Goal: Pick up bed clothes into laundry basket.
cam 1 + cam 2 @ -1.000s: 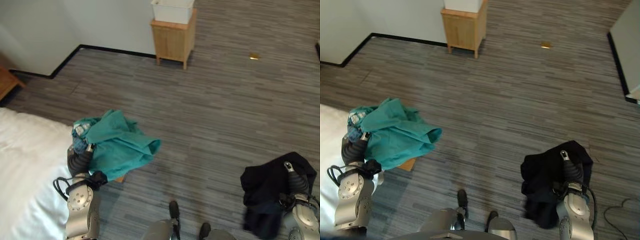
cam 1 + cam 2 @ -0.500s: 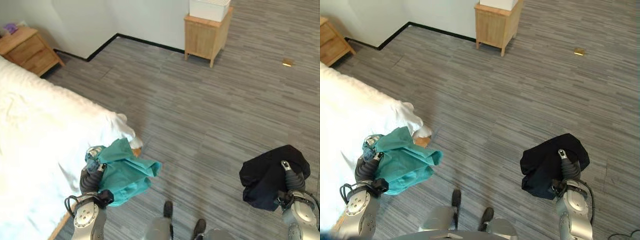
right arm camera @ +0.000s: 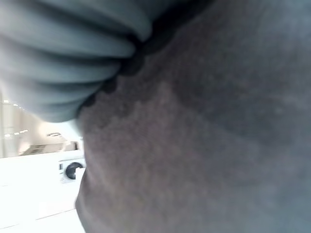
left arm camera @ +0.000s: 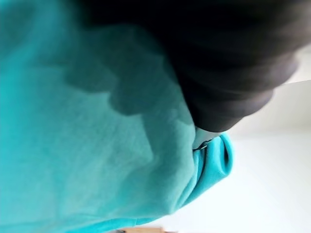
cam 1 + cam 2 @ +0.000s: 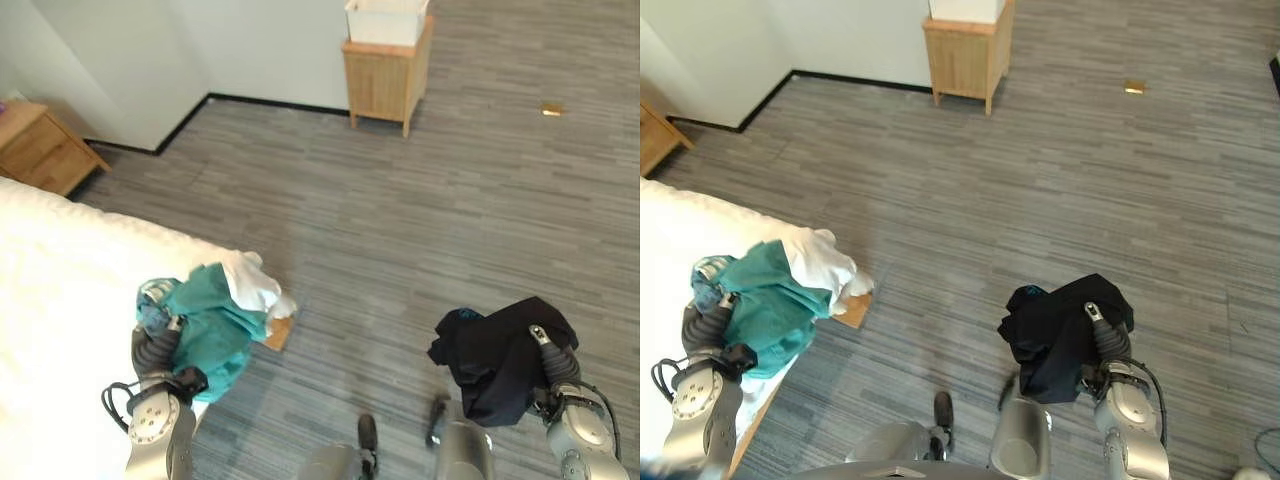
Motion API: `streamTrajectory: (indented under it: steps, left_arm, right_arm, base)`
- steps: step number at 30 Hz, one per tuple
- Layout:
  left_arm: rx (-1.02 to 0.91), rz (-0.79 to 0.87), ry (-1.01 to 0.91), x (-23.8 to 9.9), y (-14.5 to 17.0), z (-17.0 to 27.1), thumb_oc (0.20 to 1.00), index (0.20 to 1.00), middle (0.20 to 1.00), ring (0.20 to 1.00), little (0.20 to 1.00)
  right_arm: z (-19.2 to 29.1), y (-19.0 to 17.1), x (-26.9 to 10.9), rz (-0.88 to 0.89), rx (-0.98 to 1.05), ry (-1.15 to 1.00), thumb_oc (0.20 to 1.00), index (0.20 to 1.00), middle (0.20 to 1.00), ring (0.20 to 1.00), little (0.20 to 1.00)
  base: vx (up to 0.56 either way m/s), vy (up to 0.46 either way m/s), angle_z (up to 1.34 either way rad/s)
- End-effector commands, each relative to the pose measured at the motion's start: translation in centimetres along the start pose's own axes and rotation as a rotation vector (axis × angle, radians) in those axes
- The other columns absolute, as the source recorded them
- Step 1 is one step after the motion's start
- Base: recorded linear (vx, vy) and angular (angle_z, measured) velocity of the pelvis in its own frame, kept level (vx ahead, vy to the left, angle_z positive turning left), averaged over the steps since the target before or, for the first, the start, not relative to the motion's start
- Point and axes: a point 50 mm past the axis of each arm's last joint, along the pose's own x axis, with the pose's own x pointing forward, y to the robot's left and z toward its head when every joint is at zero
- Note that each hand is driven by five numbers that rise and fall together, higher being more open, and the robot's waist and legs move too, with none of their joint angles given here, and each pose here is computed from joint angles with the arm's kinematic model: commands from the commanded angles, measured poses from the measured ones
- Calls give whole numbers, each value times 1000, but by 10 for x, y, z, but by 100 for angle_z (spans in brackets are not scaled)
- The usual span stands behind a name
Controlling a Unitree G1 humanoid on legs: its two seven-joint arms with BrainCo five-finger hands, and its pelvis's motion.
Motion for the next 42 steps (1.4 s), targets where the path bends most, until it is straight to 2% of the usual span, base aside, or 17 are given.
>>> streamTrajectory:
  steps: [1,3,7,9,14,17,22,23,27,35,42]
  left_arm:
    - [124,-16,-181,-6,20,35,200,200,200,200,200]
    - [134,-24,-182,-9,19,34,200,200,200,200,200]
    - [-7,-48,-161,-15,7,29,200,200,200,200,200]
    - [-1,-81,-153,-16,3,29,200,200,200,200,200]
    - [9,-104,-138,-17,2,26,200,200,200,200,200]
    - [64,-99,-140,-18,5,25,200,200,200,200,200]
    - [85,-105,-161,-20,11,30,200,200,200,200,200]
    - [87,-102,-169,-18,8,33,200,200,200,200,200]
    - [129,-105,-194,-17,10,40,200,200,200,200,200]
    - [107,-140,-221,-11,2,46,200,200,200,200,200]
    - [112,-162,-213,-15,-2,41,200,200,200,200,200]
  right_arm:
    - [31,-6,6,-30,30,-170,200,200,200,200,200]
    - [30,-6,6,-21,21,-170,200,200,200,200,200]
    - [35,0,11,9,69,-185,200,200,200,200,200]
    - [36,-18,10,-72,37,-180,200,200,200,200,200]
    - [43,-18,13,-72,43,-211,200,200,200,200,200]
    - [51,-9,23,-14,-38,-228,200,200,200,200,200]
    - [49,16,21,113,-17,-221,200,200,200,200,200]
    - [43,32,19,160,-3,-205,200,200,200,200,200]
    - [32,33,16,173,-29,-154,200,200,200,200,200]
    - [19,14,10,80,47,-104,200,200,200,200,200]
    - [16,9,10,88,34,-92,200,200,200,200,200]
  base:
    - [549,-124,40]
    - [724,-225,10]
    - [535,-371,8]
    - [601,-451,7]
    - [691,20,-21]
    - [838,125,-49]
    - [608,260,-58]
    - [511,456,-73]
    - [562,362,-23]
    - [466,-99,95]
    - [452,-142,82]
